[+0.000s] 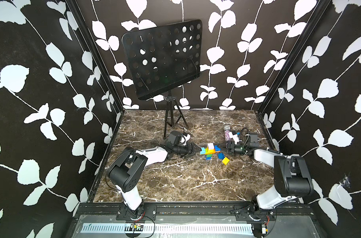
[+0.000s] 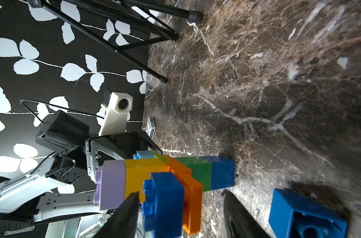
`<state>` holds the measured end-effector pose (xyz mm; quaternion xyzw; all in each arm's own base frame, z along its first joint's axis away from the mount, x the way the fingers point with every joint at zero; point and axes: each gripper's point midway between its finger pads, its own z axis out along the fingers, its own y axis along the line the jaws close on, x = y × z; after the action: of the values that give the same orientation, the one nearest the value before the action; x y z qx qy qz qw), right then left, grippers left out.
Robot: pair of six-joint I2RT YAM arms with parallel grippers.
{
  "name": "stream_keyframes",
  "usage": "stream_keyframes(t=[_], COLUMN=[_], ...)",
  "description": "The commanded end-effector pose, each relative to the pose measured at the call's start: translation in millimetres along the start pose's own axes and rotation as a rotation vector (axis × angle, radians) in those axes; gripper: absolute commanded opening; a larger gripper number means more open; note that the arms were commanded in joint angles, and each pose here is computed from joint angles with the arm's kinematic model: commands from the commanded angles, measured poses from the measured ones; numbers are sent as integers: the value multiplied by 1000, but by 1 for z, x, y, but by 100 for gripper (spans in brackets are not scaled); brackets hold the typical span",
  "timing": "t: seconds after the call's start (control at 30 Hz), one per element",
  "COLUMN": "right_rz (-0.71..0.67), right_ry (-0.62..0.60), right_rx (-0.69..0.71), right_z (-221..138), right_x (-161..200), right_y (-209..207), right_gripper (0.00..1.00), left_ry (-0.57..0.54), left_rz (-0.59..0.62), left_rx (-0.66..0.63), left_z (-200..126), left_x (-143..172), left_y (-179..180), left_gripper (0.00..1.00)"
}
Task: Assemble a fork with lego
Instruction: Assemble the lego brick with the lego brick.
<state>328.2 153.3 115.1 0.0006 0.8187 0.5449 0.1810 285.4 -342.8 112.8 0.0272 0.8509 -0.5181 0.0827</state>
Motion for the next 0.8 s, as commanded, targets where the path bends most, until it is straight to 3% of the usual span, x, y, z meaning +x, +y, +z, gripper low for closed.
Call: stream_keyframes(t=[0.0, 0.6, 0.77], right_rz=[-20, 12, 12], right_ry=[1, 11, 13], right_rx=[-25, -15, -7], right_z=[0, -1, -4], right_x=[0, 2, 2], right_y=[2, -7, -7], right_gripper=[60, 55, 57], left_ry=[-14, 0, 2], left_rz=[34, 22, 23], left_rx=[27, 21, 11], left_z=[0, 2, 2], left_x=[-6, -5, -4], left_y=[-14, -10, -9], left_gripper=[65, 64, 63])
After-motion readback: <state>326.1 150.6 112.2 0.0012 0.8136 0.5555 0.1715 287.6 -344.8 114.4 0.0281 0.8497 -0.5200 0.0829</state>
